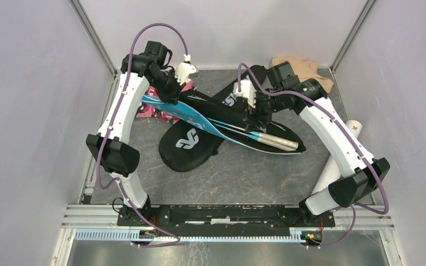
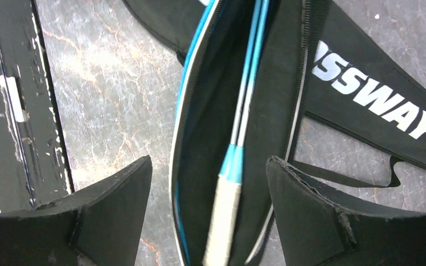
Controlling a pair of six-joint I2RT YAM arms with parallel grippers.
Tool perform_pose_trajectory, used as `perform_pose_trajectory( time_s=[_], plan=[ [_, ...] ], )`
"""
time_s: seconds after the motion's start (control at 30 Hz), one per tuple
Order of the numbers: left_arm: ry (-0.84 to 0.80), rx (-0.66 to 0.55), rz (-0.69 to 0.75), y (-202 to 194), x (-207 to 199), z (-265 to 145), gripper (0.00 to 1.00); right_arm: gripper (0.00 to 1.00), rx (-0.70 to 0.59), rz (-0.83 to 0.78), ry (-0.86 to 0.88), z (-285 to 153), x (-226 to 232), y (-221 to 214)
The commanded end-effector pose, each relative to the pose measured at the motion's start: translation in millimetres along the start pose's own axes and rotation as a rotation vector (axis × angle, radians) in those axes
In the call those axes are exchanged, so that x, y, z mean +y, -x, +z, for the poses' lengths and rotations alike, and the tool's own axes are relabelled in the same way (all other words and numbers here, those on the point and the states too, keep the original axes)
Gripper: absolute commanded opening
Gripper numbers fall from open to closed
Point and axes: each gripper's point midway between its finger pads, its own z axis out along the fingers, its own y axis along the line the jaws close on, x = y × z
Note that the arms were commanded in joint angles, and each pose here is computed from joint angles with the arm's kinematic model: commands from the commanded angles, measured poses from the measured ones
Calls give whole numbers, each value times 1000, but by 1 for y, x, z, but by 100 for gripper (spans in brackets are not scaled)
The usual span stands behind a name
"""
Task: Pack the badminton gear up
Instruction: Adjust the racket bag at the center of the board.
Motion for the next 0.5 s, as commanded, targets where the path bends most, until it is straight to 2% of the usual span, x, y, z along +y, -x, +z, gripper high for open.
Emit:
perform_pose_trajectory(
  time_s=[0.0, 0.3, 0.47],
  plan=[
    [-101, -158, -213, 31, -32, -24, 2, 81, 36, -85, -8, 9, 8, -7],
    [-203, -206, -316, 32, -66, -33, 2, 86, 181, -125, 14, 49, 26, -55],
    [-217, -213, -317, 30, -74, -38, 2, 83, 275, -141, -25, 66, 18, -84]
  ],
)
